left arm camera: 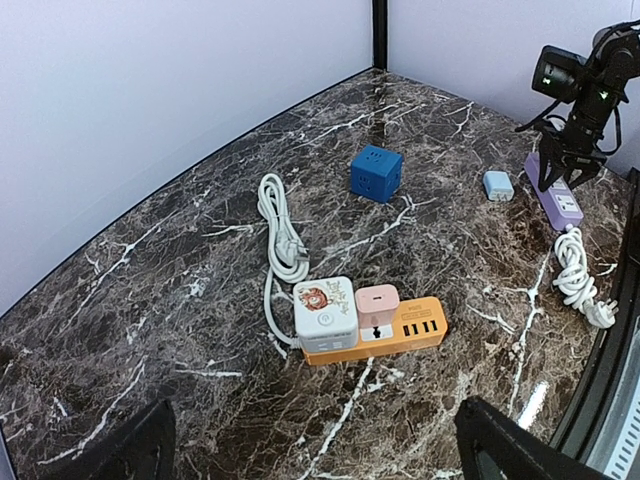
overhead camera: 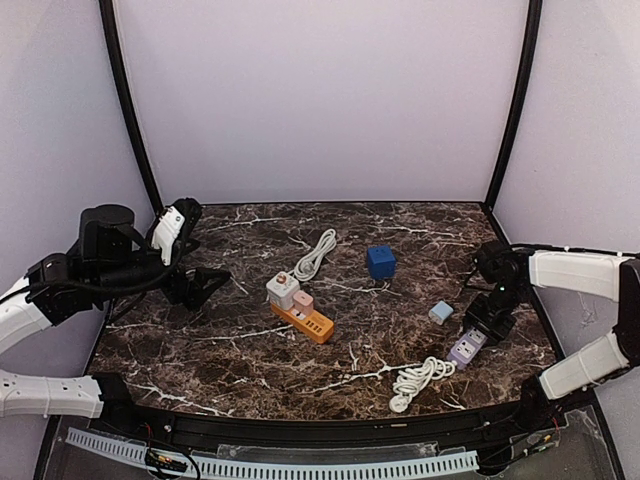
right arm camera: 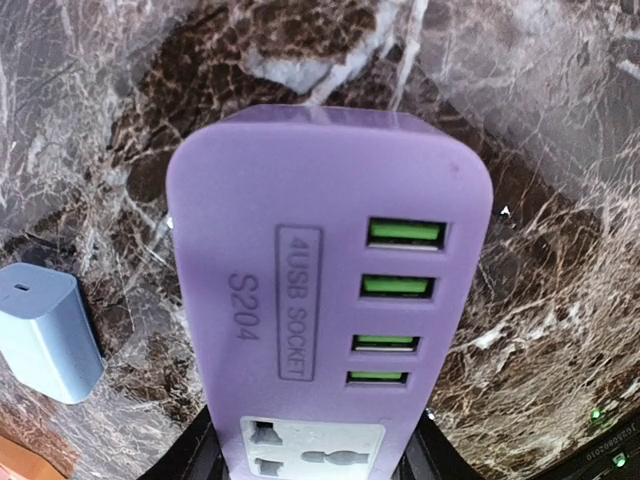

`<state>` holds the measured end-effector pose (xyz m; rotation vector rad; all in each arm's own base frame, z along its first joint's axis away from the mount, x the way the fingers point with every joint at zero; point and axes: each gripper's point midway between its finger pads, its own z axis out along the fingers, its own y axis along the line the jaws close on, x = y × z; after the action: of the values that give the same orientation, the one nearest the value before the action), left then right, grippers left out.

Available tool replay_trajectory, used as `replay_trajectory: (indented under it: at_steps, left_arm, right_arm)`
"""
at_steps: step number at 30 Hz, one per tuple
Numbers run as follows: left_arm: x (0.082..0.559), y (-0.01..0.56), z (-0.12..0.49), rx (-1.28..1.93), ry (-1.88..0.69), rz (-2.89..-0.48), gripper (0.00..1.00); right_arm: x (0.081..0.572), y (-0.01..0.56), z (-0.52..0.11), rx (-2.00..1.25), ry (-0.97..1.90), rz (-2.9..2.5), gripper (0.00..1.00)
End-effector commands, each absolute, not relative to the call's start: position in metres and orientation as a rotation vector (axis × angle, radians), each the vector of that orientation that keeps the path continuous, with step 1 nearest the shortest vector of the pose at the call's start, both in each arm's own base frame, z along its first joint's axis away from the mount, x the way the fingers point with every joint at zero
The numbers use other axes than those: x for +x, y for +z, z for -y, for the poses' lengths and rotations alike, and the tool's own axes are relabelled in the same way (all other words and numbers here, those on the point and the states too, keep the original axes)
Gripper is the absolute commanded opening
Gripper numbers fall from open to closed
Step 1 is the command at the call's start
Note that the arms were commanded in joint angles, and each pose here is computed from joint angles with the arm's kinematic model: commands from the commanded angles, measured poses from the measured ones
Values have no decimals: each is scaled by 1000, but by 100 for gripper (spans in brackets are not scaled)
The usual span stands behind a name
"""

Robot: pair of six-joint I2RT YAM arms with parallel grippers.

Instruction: Insert the plug

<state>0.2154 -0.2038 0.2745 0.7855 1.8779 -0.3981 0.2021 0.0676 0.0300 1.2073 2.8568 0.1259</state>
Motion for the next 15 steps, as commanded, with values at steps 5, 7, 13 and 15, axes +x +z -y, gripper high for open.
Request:
replay_trajectory:
  at_steps: [5,7,13,15]
  left_arm:
    - [216,274,203,768,-408,-1888,99]
    - [216,273,203,767,-409,-1890,99]
    - [216,272,203,775,-408,-1889,99]
    - [217,272,205,779,-409,-1888,99]
  right_arm:
    - [226,56,-60,1053,97,-2803,0]
    - [233,64,-62,1002,109,-2808,0]
    - [251,92,-67,895,121,-2794,0]
    - [256,101,-70,861,132,-2789,0]
